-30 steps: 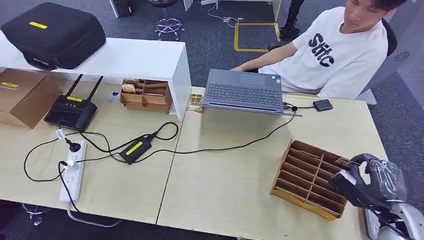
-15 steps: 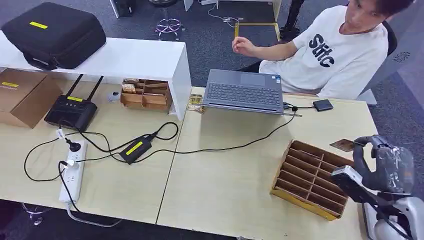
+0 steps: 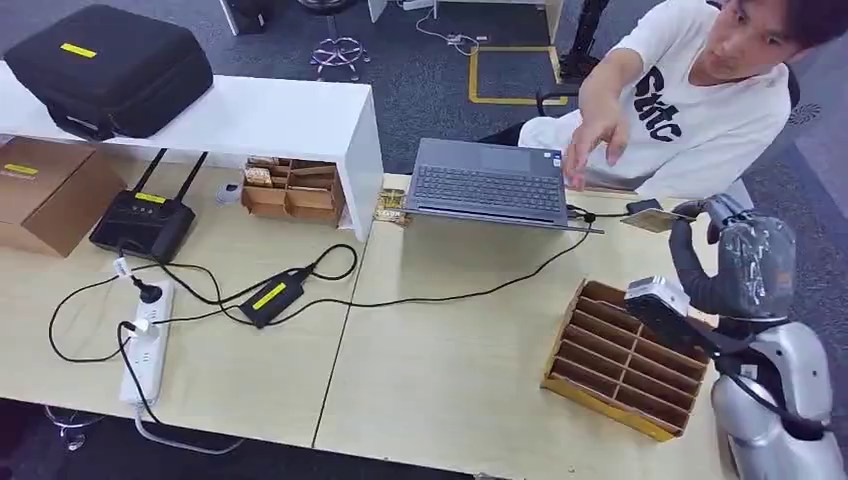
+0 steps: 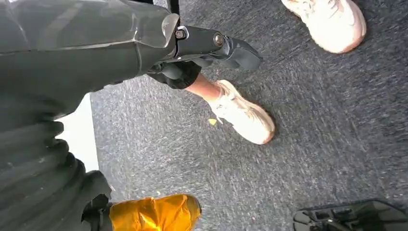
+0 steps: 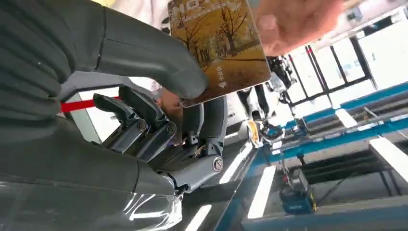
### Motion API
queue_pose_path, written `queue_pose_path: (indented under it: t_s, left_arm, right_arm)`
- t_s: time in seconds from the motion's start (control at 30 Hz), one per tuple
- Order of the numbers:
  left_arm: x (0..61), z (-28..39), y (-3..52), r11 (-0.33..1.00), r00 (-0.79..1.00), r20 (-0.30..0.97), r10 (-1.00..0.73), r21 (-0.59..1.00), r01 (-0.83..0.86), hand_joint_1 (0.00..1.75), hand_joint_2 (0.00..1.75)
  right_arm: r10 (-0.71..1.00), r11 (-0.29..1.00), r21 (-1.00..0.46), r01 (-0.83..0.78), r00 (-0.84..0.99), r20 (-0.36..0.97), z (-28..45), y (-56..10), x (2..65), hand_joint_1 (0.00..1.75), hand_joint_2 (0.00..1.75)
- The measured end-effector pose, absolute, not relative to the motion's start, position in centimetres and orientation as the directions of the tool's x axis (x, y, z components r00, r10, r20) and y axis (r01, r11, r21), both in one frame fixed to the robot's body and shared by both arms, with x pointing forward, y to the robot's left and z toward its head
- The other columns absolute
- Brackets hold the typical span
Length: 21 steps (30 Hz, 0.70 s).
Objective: Pass the card to the sensor for recognition and then transmit it.
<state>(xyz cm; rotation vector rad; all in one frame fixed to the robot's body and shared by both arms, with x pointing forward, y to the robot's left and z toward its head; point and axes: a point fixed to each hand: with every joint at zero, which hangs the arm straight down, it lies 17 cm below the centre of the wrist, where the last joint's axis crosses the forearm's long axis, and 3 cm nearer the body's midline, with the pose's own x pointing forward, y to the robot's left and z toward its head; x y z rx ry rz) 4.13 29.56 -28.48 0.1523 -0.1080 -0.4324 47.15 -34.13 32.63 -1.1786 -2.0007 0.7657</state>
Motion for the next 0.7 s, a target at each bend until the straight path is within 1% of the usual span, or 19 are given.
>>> queue_pose_path:
  t_s: [0.23,0.37,0.4,0.43,0.5,0.53,0.57,0.6,0.7]
  left_arm:
    - [4.7,-28.4,29.6,0.882,0.888,0.066,-0.455,0.173,0.439,0.00,1.75]
    - [5.4,-28.4,29.6,0.879,0.884,0.075,-0.461,0.176,0.444,0.00,1.75]
    - [5.5,-28.3,29.6,0.879,0.884,0.076,-0.462,0.176,0.444,0.00,1.75]
    - [5.6,-28.3,29.6,0.878,0.883,0.077,-0.463,0.177,0.444,0.00,1.75]
    - [5.6,-28.3,29.5,0.878,0.883,0.077,-0.463,0.176,0.445,0.00,1.75]
    - [5.6,-28.3,29.5,0.878,0.883,0.077,-0.463,0.176,0.445,0.00,1.75]
    - [5.6,-28.3,29.5,0.878,0.883,0.077,-0.463,0.176,0.445,0.00,1.75]
    - [5.6,-28.3,29.5,0.878,0.883,0.077,-0.463,0.176,0.445,0.00,1.75]
    - [5.6,-28.3,29.6,0.878,0.883,0.077,-0.462,0.177,0.444,0.00,1.75]
  right_arm:
    - [0.895,0.402,-0.830,0.386,-0.358,0.267,33.0,-28.7,54.5,1.75,1.75]
    - [0.883,0.404,-0.854,0.326,-0.383,0.272,32.3,-24.7,56.8,1.75,1.75]
    - [0.882,0.399,-0.862,0.313,-0.389,0.267,31.9,-23.8,57.1,1.73,1.75]
    - [0.882,0.394,-0.867,0.307,-0.393,0.261,31.7,-23.3,57.3,1.52,1.75]
    - [0.880,0.391,-0.874,0.290,-0.398,0.261,31.2,-22.4,57.6,1.52,1.75]
    - [0.879,0.387,-0.877,0.285,-0.401,0.258,31.1,-22.1,57.6,1.29,1.75]
    - [0.879,0.384,-0.880,0.280,-0.404,0.255,30.9,-21.8,57.7,0.07,1.75]
    - [0.878,0.382,-0.882,0.277,-0.406,0.253,30.8,-21.6,57.7,0.00,1.75]
    - [0.867,0.401,-0.882,0.247,-0.415,0.278,30.2,-21.1,57.7,0.00,1.75]
